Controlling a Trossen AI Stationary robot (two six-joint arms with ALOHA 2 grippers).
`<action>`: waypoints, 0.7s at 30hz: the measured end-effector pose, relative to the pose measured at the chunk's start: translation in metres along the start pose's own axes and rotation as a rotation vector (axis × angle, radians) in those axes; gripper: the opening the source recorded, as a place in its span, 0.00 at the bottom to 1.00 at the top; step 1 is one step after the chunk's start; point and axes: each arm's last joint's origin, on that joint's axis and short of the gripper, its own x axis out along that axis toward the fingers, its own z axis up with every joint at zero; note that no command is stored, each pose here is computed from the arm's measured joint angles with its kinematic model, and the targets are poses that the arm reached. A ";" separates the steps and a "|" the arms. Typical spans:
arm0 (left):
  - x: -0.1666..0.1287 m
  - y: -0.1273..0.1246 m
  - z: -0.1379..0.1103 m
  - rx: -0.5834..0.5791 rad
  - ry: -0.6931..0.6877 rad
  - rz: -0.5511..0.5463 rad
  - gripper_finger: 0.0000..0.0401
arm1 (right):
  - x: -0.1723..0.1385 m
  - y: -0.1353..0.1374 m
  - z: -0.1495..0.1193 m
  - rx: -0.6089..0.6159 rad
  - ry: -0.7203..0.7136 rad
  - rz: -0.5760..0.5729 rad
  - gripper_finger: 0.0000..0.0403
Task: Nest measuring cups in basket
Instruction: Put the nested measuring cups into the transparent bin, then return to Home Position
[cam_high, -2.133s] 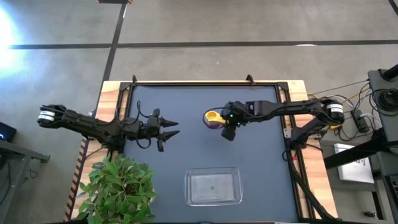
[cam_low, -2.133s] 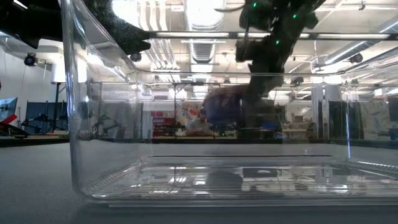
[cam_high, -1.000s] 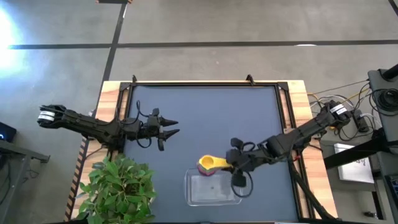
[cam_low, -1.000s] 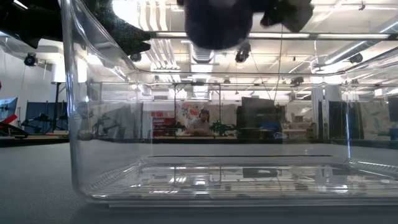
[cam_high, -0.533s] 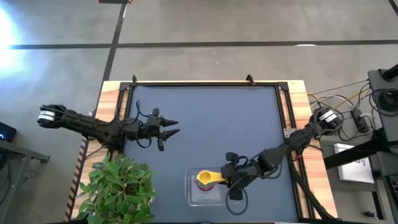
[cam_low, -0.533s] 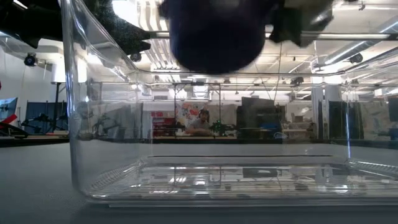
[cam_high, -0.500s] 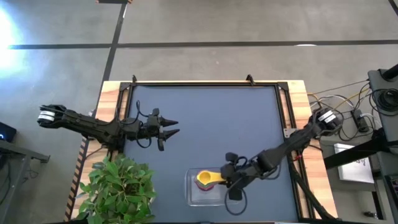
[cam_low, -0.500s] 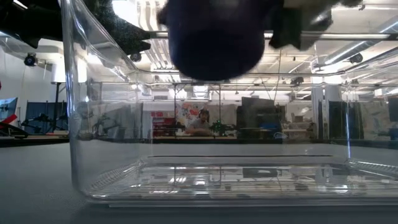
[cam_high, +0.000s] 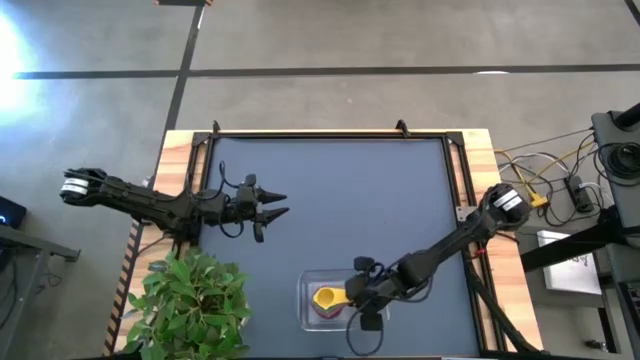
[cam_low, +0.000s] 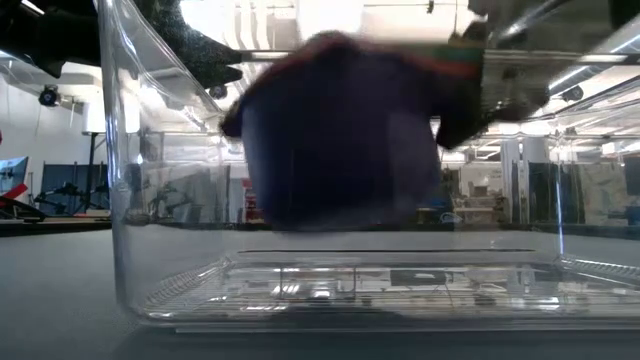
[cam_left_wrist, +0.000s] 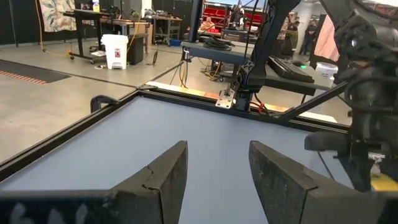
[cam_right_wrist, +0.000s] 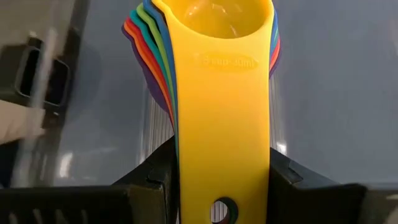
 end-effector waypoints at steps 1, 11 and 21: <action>0.000 0.000 0.000 0.000 0.000 0.000 0.39 | 0.004 0.000 -0.001 -0.004 0.011 -0.007 0.32; 0.000 0.000 0.000 -0.004 0.001 0.000 0.39 | 0.006 0.001 0.002 -0.012 0.020 -0.019 0.56; 0.000 0.000 0.000 -0.003 0.003 0.000 0.39 | -0.033 0.005 0.014 -0.016 -0.045 0.023 0.77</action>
